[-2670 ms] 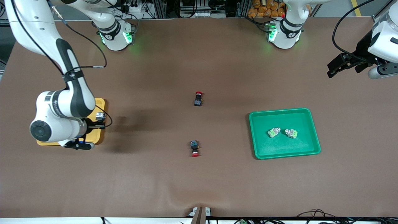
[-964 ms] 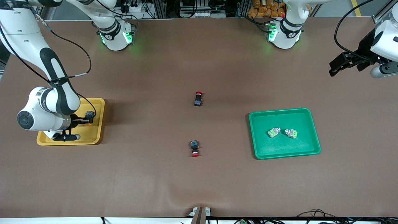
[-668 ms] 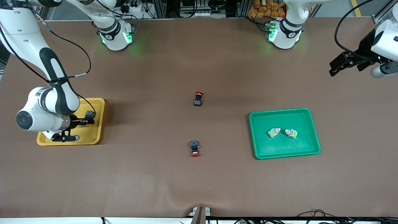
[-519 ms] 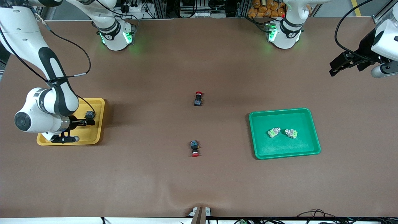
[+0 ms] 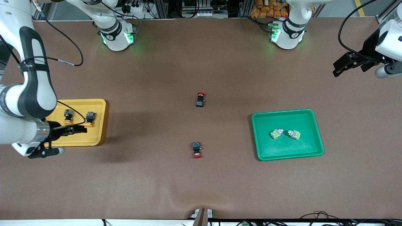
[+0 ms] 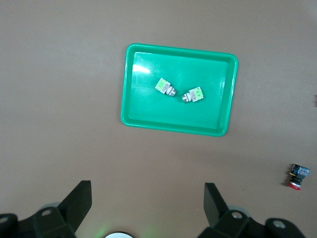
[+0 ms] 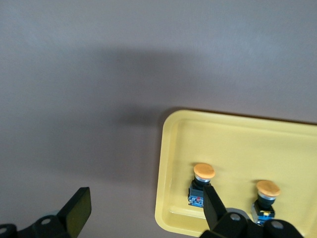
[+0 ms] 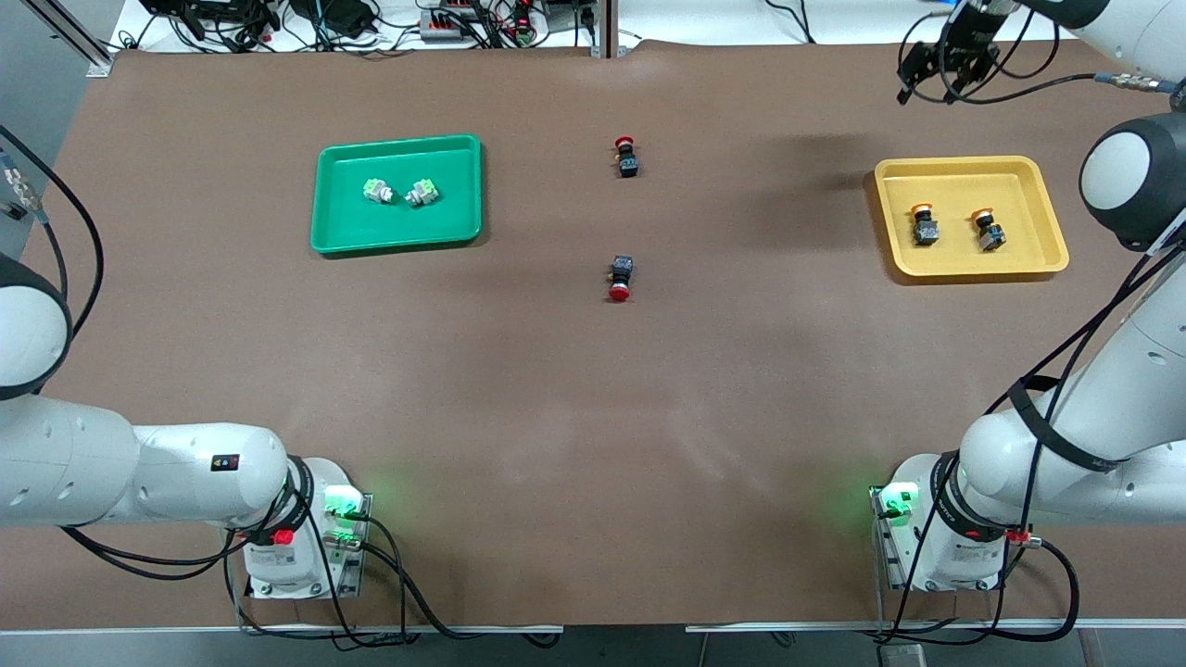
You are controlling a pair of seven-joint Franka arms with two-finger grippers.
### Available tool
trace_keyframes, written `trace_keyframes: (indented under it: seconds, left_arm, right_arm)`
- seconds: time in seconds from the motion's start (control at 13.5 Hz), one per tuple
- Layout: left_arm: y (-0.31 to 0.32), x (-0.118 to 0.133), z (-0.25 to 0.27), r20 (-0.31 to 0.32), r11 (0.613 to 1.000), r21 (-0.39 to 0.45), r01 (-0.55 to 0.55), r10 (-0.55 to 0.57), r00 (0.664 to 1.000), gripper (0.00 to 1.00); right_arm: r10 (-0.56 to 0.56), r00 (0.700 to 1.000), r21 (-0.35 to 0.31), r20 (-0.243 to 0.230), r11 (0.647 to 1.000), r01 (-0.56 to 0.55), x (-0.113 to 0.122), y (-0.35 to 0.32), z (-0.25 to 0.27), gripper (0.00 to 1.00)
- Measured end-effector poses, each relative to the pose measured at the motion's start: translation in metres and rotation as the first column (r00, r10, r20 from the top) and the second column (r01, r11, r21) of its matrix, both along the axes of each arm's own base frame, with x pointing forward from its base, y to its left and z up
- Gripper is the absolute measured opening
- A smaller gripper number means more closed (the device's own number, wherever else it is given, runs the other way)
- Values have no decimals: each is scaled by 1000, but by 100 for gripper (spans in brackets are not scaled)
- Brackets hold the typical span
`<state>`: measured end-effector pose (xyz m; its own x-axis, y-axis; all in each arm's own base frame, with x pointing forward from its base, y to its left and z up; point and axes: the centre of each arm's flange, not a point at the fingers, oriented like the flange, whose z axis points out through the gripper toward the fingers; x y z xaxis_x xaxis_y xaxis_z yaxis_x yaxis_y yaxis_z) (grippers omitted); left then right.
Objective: Place green and yellow buttons in trays
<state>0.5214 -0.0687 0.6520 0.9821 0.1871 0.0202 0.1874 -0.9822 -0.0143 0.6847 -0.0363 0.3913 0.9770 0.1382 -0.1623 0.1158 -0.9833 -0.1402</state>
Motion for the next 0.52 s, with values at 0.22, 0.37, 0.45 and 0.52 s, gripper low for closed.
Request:
trace_keyframes:
  seconds: [0.22, 0.37, 0.45, 0.52]
  left_arm:
    - [0, 0, 0, 1, 1000, 0, 0, 0, 1000, 100]
    - [0, 0, 1, 1, 1000, 0, -1, 1, 1000, 100]
    - [0, 0, 1, 1, 1000, 0, -1, 1, 1000, 100]
    - [0, 0, 1, 1, 1000, 0, -1, 1, 1000, 100]
  right_arm:
    - [6, 998, -5, 63, 1000, -6, 11, -3, 53, 100]
    - [30, 992, -10, 119, 1000, -29, 16, 10, 99, 100]
    - [45, 989, -12, 138, 999, -43, 16, 19, 117, 100]
    - [66, 987, -20, 148, 998, -64, 14, 31, 133, 100]
